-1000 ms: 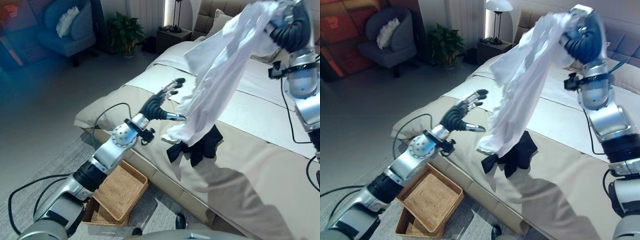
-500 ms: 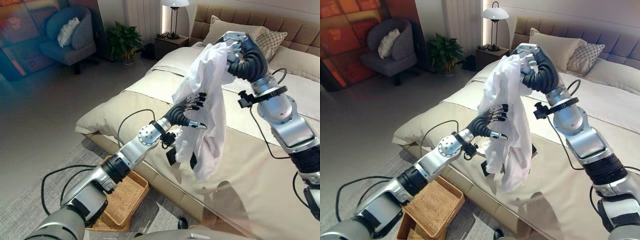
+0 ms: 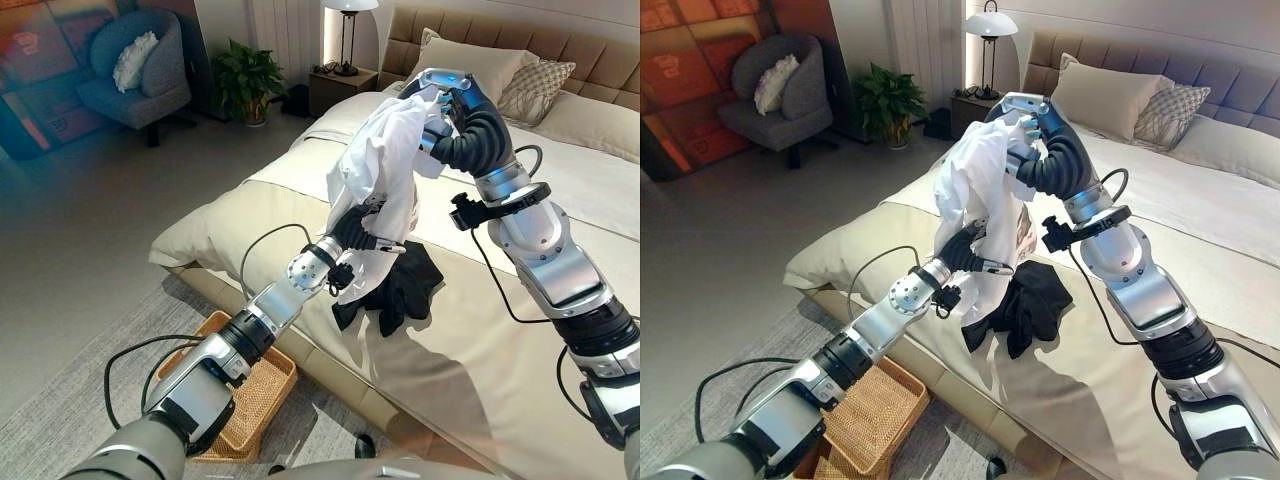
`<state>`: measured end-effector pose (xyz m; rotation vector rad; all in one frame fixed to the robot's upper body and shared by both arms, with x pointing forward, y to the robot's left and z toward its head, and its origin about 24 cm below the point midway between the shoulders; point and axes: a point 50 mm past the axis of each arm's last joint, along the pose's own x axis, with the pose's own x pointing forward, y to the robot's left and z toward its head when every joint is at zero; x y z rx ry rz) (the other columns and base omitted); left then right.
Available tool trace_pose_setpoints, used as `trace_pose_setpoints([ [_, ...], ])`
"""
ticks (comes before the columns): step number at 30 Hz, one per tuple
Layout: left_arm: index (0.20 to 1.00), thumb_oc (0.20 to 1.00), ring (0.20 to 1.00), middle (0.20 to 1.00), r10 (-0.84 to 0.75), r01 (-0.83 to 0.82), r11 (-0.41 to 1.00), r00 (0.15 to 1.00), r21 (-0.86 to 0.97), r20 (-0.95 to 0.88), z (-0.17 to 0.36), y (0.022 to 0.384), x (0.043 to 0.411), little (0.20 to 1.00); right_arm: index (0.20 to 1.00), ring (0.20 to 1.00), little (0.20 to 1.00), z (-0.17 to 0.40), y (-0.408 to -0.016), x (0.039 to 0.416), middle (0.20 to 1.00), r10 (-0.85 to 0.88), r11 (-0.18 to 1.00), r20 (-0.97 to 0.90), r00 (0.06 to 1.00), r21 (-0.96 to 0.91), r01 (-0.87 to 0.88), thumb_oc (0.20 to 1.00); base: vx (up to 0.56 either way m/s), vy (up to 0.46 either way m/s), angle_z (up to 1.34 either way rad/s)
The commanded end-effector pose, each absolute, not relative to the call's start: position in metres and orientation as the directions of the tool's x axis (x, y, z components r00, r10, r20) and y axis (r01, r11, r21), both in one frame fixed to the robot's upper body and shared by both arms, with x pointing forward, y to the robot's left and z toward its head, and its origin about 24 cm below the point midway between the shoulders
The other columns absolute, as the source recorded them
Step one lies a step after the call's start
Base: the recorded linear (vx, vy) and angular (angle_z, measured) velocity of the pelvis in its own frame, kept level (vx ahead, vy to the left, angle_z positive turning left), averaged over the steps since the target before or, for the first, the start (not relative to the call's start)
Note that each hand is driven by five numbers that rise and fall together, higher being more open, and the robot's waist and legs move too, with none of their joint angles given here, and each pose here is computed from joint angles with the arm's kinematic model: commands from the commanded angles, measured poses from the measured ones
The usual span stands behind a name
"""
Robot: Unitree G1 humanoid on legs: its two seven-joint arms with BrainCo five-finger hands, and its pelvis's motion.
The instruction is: Pick up clothes into the bucket
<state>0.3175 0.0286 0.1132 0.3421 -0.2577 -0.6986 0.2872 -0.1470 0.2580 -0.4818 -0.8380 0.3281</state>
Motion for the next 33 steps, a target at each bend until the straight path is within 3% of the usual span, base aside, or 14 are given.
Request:
trace_pose_setpoints([
  [1, 1.0, 1.0, 1.0, 1.0, -0.815, 0.723, 0.571, 0.554, 0.389, 0.167, 0.15, -0.002, 0.308, 1.0, 0.2, 0.2, 0.2, 0.297, -0.149, 0.28, 0.2, 0.399, 0.889, 0.764, 0.508, -0.458, -0.01, 0.2, 0.0, 0.0, 0.0],
  [6, 1.0, 1.0, 1.0, 1.0, -0.877, 0.805, 0.48, 0.437, 0.349, 0.2, 0.17, 0.005, 0.293, 1.0, 0.2, 0.2, 0.2, 0.283, -0.172, 0.306, 0.2, 0.309, 0.873, 0.703, 0.641, -0.477, 0.102, 0.2, 0.0, -0.002, 0.02],
  [13, 1.0, 1.0, 1.0, 1.0, -0.936, 0.907, 0.338, 0.294, 0.252, 0.195, 0.192, 0.027, 0.272, 1.0, 0.2, 0.2, 0.2, 0.268, -0.196, 0.325, 0.2, 0.233, 0.836, 0.621, 0.748, -0.52, 0.172, 0.2, 0.02, 0.005, 0.09],
  [17, 1.0, 1.0, 1.0, 1.0, -0.943, 0.942, 0.304, 0.276, 0.143, 0.187, 0.196, 0.042, 0.267, 1.0, 0.2, 0.2, 0.2, 0.264, -0.204, 0.328, 0.2, 0.219, 0.819, 0.595, 0.773, -0.543, 0.186, 0.2, 0.0, 0.002, 0.01],
  [20, 1.0, 1.0, 1.0, 1.0, -0.873, 0.902, 0.425, 0.384, 0.083, 0.301, 0.209, 0.072, 0.27, 1.0, 0.2, 0.2, 0.2, 0.257, -0.215, 0.325, 0.2, 0.21, 0.798, 0.575, 0.791, -0.568, 0.2, 0.2, 0.0, 0.0, 0.0],
  [21, 1.0, 1.0, 1.0, 1.0, -0.817, 0.853, 0.514, 0.456, 0.088, 0.354, 0.211, 0.085, 0.272, 1.0, 0.2, 0.2, 0.2, 0.254, -0.222, 0.323, 0.2, 0.19, 0.791, 0.572, 0.798, -0.571, 0.221, 0.2, 0.0, 0.0, 0.0],
  [22, 1.0, 1.0, 1.0, 1.0, -0.816, 0.853, 0.515, 0.457, 0.087, 0.354, 0.211, 0.085, 0.271, 1.0, 0.2, 0.2, 0.2, 0.254, -0.222, 0.323, 0.2, 0.191, 0.791, 0.571, 0.798, -0.571, 0.22, 0.2, 0.0, 0.0, 0.0],
  [25, 1.0, 1.0, 1.0, 1.0, -0.663, 0.695, 0.704, 0.571, 0.146, 0.483, 0.223, 0.11, 0.275, 1.0, 0.2, 0.2, 0.2, 0.249, -0.233, 0.317, 0.2, 0.138, 0.794, 0.582, 0.801, -0.548, 0.262, 0.2, 0.0, 0.0, 0.0],
  [29, 1.0, 1.0, 1.0, 1.0, -0.456, 0.424, 0.883, 0.671, 0.202, 0.585, 0.219, 0.132, 0.277, 1.0, 0.2, 0.2, 0.2, 0.248, -0.239, 0.307, 0.2, 0.083, 0.817, 0.621, 0.78, -0.49, 0.303, 0.2, 0.01, -0.004, 0.04],
  [33, 1.0, 1.0, 1.0, 1.0, -0.364, 0.326, 0.929, 0.712, 0.178, 0.601, 0.208, 0.135, 0.281, 1.0, 0.2, 0.2, 0.2, 0.245, -0.237, 0.305, 0.2, 0.066, 0.838, 0.639, 0.766, -0.452, 0.305, 0.2, 0.01, -0.004, 0.02],
])
